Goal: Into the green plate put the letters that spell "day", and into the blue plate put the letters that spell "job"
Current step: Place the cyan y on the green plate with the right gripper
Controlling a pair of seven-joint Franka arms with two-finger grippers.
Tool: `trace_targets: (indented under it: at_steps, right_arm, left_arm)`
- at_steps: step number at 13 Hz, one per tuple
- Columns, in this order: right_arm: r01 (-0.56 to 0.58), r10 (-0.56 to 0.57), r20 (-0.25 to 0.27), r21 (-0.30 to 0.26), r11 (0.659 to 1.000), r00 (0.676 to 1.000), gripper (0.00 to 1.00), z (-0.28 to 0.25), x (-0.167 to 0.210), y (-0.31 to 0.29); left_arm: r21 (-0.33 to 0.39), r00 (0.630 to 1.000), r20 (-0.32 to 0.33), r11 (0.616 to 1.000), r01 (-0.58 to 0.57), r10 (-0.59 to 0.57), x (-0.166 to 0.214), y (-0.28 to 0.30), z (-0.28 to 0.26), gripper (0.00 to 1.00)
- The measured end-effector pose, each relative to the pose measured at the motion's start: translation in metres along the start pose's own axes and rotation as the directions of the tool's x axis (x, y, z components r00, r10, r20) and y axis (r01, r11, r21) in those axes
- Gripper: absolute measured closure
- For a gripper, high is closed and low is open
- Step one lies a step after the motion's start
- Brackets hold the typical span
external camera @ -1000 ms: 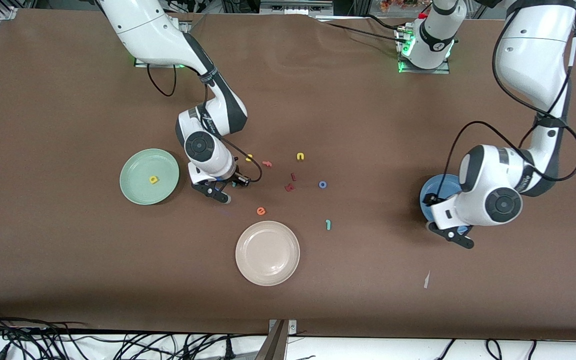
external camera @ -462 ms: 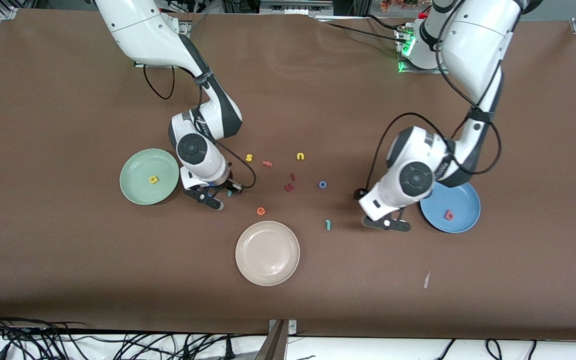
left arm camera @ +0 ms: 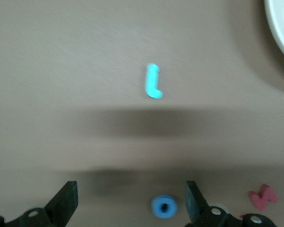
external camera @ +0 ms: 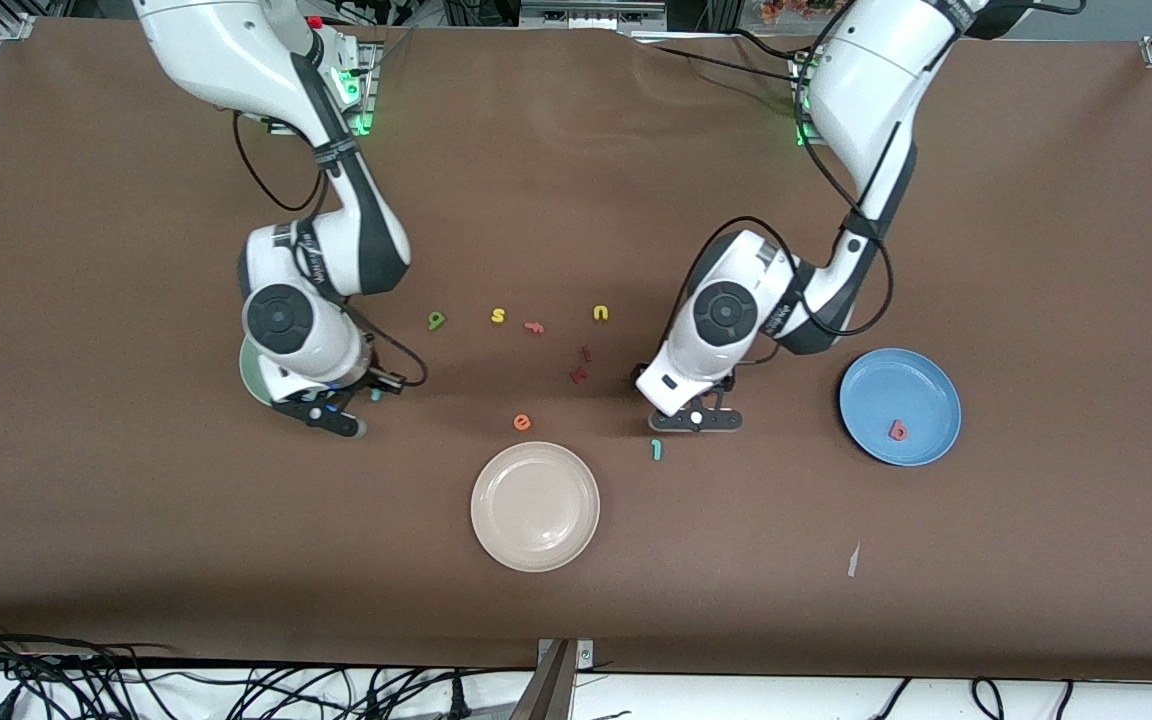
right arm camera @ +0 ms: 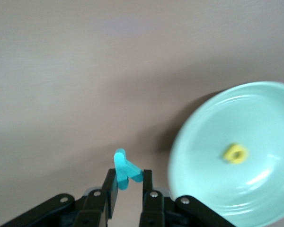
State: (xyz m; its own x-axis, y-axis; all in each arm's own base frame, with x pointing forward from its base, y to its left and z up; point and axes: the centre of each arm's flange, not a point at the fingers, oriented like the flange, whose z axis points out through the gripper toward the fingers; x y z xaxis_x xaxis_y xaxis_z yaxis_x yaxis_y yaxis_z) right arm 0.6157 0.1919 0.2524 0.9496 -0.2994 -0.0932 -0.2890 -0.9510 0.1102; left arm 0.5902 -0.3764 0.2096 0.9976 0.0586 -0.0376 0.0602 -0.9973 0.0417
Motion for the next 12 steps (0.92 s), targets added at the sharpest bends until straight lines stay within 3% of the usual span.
trace_targets:
  at_steps: [3,6,7,9,12]
  right_arm:
    - [0.044,-0.041,0.066,-0.054,0.998,0.997,0.75,0.029,0.001,0.053]
    - [0.068,-0.057,0.128,-0.083,0.994,0.990,0.70,0.056,-0.010,0.080]
    - [0.073,-0.061,0.135,-0.086,0.994,0.989,0.60,0.058,-0.012,0.081]
    - [0.081,-0.069,0.138,-0.081,0.993,0.988,0.38,0.053,-0.014,0.076]
    - [0.089,-0.085,0.119,-0.023,0.996,0.989,0.07,0.024,-0.025,0.031]
  left_arm:
    - [-0.023,0.998,-0.024,0.999,0.049,-0.050,-0.020,0.017,0.026,0.05]
    - [-0.011,0.999,-0.010,0.999,0.053,-0.053,-0.028,0.015,0.037,0.20]
    - [-0.009,0.999,-0.007,0.999,0.052,-0.052,-0.031,0.016,0.039,0.20]
    - [-0.007,0.999,-0.005,0.999,0.050,-0.050,-0.034,0.019,0.040,0.34]
    - [0.000,0.999,0.003,0.999,0.050,-0.050,-0.036,0.020,0.040,0.42]
